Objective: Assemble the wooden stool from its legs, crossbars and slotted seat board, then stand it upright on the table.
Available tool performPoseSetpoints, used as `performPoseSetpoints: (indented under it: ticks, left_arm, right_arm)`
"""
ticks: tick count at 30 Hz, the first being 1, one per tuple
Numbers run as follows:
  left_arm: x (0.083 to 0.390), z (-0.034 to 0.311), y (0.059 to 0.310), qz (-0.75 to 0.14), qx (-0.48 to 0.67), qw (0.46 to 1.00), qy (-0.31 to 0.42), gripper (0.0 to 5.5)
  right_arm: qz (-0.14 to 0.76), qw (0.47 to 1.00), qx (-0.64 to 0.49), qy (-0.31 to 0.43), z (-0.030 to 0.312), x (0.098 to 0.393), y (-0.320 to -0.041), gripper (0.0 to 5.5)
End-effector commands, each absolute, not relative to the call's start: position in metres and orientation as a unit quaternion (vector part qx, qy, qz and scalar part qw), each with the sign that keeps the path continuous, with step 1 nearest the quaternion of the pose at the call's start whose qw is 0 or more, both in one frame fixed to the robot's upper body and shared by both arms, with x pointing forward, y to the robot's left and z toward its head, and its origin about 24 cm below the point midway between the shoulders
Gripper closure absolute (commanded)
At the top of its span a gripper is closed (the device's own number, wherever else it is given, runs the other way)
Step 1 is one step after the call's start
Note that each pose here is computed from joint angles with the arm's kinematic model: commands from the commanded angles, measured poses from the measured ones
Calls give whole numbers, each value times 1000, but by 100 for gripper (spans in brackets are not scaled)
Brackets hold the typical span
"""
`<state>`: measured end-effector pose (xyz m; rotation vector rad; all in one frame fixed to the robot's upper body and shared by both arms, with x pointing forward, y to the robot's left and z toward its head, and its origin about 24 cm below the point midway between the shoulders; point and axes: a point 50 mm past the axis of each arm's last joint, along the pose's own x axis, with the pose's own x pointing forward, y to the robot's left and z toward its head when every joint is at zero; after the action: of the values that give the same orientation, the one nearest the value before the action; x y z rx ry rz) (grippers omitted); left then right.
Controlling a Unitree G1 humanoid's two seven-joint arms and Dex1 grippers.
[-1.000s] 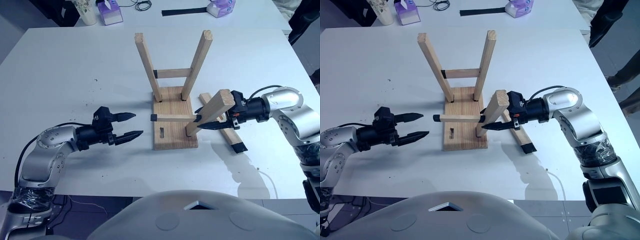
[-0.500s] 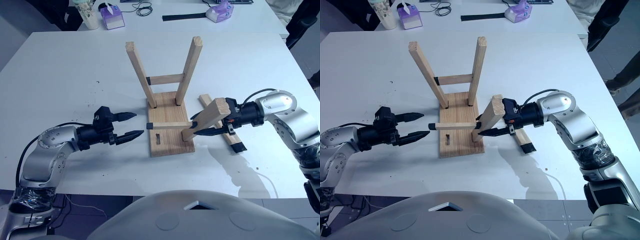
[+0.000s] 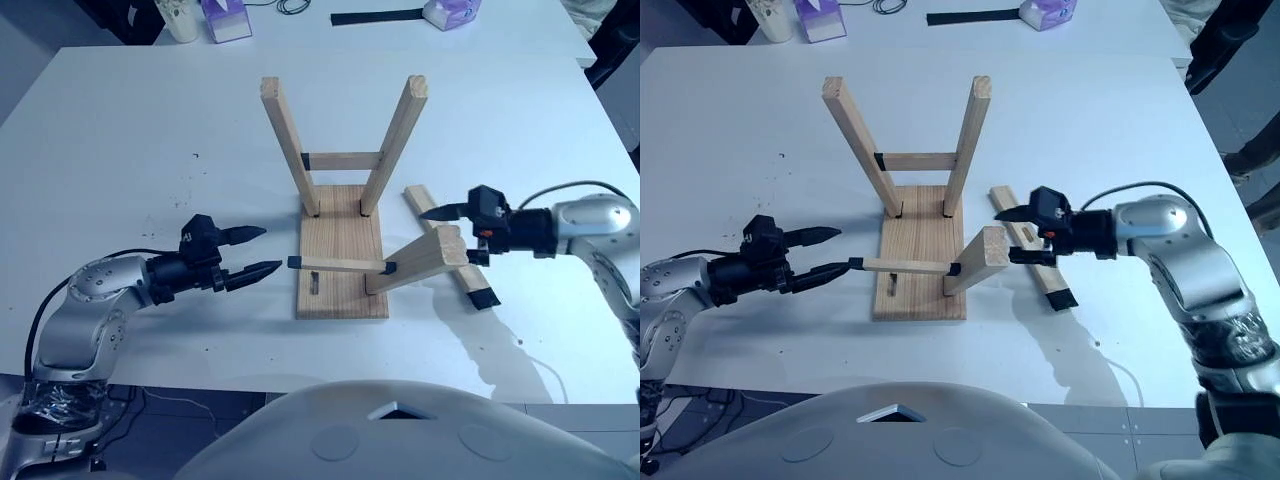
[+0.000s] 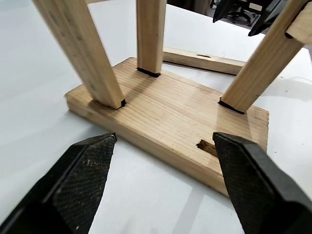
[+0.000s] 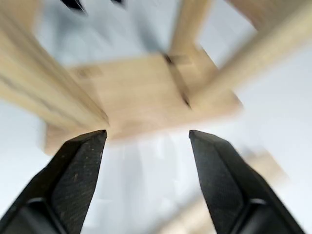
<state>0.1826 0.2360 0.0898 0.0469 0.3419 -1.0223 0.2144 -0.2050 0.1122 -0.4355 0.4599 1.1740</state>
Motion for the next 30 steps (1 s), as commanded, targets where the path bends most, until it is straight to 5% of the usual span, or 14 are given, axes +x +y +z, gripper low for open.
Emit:
performPoseSetpoints:
  ticks: [1, 5, 12, 22, 30]
  left_arm:
    - [176, 98, 245, -444, 21, 884, 146, 184]
    - [166, 101, 249, -411, 8, 902, 134, 184]
    - [175, 109, 247, -389, -4, 915, 106, 184]
    - [185, 120, 245, -349, -20, 935, 62, 184]
    - [184, 117, 242, -338, -24, 939, 56, 184]
  right_arm:
    - [415, 865, -189, 208, 111, 189, -210, 174]
    - [300, 927, -91, 206, 99, 164, -192, 142]
    - [167, 953, -64, 245, 64, 167, -218, 142]
    - [177, 942, -61, 279, 38, 156, -226, 142]
    - [197, 950, -57, 235, 54, 172, -226, 142]
